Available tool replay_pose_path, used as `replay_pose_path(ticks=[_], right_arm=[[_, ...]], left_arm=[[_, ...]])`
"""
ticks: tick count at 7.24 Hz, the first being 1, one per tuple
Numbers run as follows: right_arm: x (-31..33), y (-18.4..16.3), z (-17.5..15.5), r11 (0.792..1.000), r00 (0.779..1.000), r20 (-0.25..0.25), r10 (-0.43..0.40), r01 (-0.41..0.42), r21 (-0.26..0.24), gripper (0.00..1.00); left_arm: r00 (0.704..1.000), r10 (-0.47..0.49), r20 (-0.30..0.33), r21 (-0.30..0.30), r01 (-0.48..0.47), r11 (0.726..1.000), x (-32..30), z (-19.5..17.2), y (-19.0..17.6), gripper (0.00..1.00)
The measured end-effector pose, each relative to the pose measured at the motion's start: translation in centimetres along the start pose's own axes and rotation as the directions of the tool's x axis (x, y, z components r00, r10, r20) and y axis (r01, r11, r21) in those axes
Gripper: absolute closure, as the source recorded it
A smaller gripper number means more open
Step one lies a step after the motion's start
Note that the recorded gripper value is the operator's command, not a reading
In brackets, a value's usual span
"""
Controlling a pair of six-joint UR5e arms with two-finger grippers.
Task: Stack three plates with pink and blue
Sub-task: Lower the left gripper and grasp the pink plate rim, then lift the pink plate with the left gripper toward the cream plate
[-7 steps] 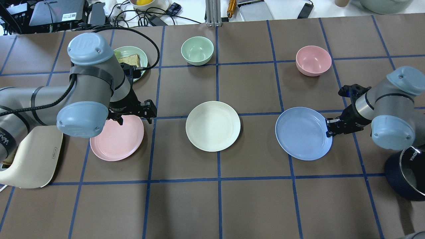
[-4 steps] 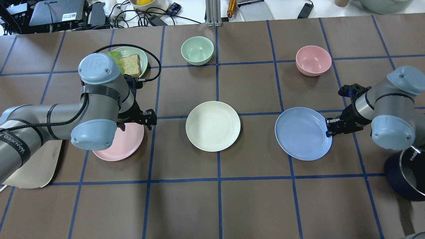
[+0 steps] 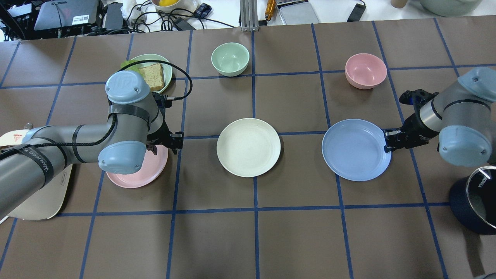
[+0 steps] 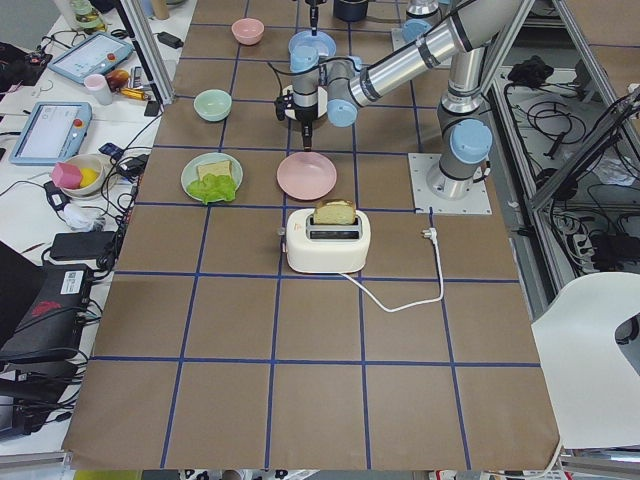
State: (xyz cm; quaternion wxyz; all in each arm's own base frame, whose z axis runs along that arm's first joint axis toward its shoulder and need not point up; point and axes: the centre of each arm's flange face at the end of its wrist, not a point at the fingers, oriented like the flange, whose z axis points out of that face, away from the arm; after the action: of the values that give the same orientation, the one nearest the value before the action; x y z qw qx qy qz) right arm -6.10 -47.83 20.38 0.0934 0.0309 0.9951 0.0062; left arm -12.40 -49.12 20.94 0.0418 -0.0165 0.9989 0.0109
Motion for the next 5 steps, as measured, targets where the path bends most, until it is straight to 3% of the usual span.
replay_pose_path(ticks=[1,3,5], right_arm=[[0.0,-0.1,-0.1,1.000,1.000,-0.001,0.000,0.000,0.002,1.00],[0.0,-0.1,-0.3,1.000,1.000,-0.003,-0.001,0.001,0.005,1.00],[0.0,-0.1,-0.3,1.000,1.000,-0.003,0.000,0.000,0.006,1.00]], left_arm=[[1.000,0.007,0.002,-0.006,-0.007,1.000,0.1,0.9,-0.2,0.56],[1.000,0.021,0.007,-0.016,-0.021,1.000,0.1,1.9,-0.5,0.66],[0.999,0.030,0.011,-0.028,-0.029,0.999,0.1,2.4,-0.5,0.85]])
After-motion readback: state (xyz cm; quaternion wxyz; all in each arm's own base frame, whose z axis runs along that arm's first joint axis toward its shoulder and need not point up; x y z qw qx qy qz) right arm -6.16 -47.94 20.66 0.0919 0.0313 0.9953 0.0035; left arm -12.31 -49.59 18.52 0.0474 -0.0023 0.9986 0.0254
